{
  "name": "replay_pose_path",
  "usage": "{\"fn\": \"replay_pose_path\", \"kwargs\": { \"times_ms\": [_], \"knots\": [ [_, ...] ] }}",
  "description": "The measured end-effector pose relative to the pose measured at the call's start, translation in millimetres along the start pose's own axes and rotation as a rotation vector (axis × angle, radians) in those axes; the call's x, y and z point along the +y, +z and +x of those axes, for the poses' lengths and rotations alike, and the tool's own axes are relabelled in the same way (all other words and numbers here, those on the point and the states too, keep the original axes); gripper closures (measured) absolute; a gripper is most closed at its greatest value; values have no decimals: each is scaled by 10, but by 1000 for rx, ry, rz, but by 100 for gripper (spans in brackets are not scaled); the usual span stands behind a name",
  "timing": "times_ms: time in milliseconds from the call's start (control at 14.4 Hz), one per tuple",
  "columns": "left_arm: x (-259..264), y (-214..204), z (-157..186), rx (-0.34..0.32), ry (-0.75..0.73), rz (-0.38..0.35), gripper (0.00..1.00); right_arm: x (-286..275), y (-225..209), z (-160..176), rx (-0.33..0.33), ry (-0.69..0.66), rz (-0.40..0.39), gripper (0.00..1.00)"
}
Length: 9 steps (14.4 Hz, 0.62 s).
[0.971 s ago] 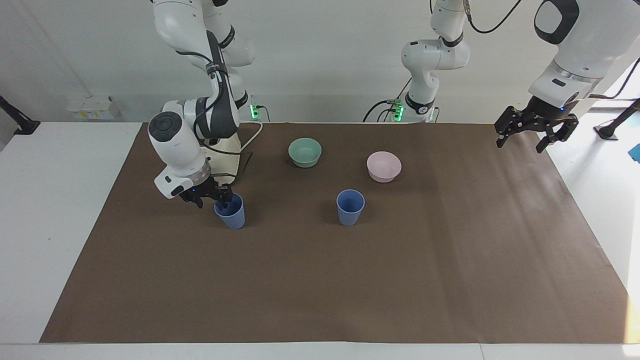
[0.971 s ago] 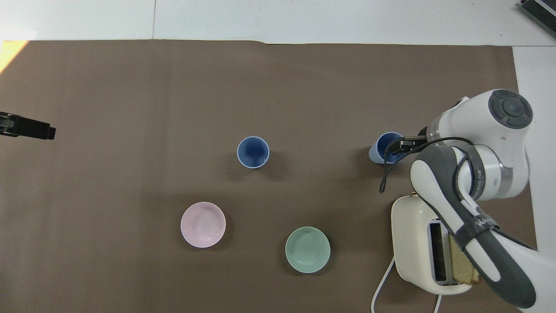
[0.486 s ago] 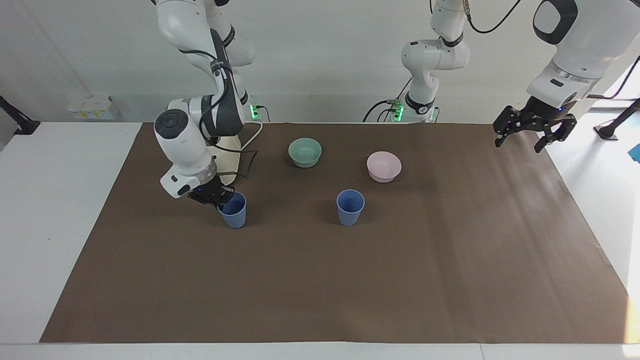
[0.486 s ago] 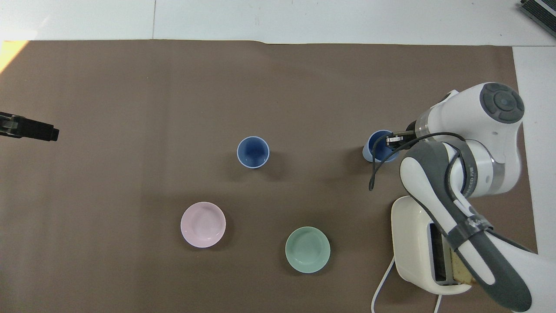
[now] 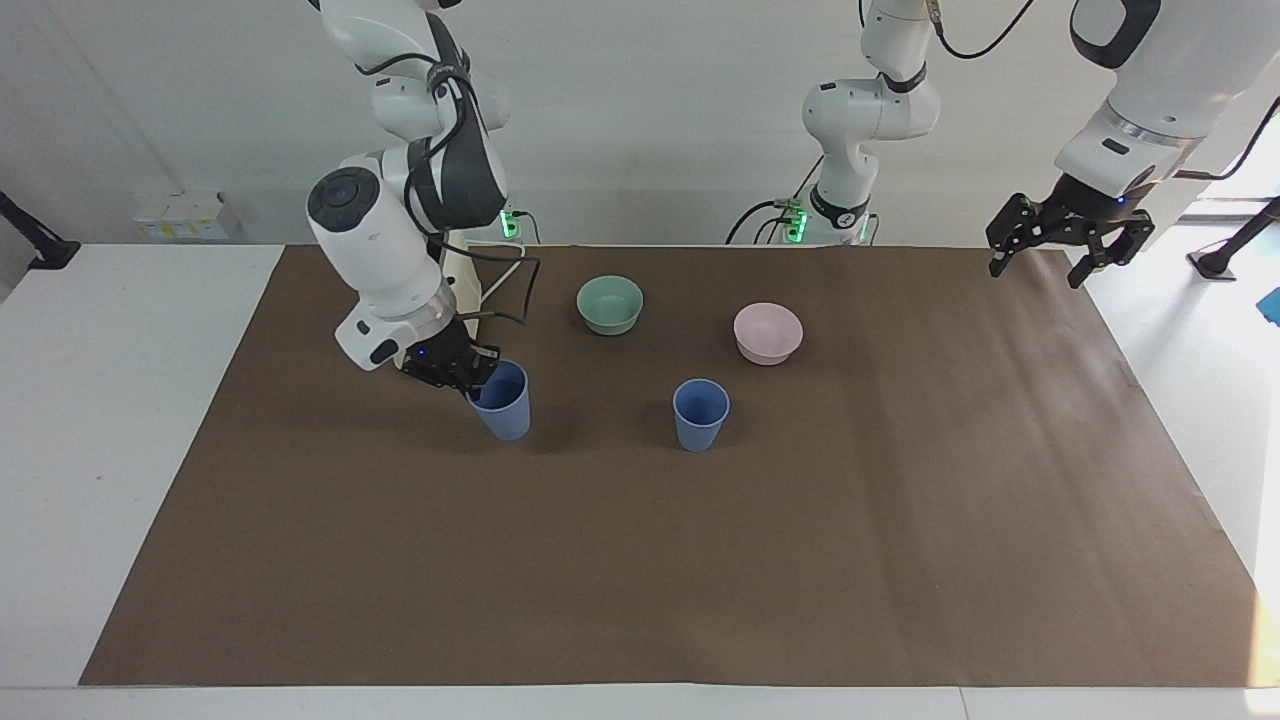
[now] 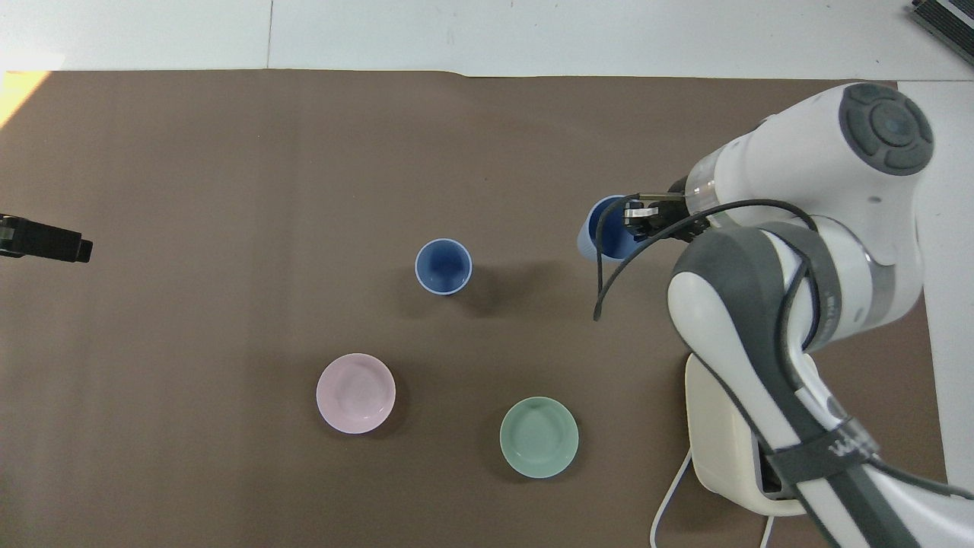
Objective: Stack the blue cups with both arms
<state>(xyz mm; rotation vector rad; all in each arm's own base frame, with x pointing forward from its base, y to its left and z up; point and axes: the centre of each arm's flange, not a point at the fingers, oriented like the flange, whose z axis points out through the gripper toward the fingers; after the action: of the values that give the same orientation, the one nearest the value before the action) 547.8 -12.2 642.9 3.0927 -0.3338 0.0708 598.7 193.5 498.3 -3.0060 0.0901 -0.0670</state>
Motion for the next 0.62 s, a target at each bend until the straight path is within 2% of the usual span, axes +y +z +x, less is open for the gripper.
{"fn": "replay_pose_path", "kwargs": {
  "times_ms": [139,624],
  "knots": [
    [9,-8,-3,0,-3,0,0,-452,-48,-162,3,2,-22,95],
    [11,-27,-14,2,-6,0,0,-1597,-55,-505,29,51,32,95]
  ]
}}
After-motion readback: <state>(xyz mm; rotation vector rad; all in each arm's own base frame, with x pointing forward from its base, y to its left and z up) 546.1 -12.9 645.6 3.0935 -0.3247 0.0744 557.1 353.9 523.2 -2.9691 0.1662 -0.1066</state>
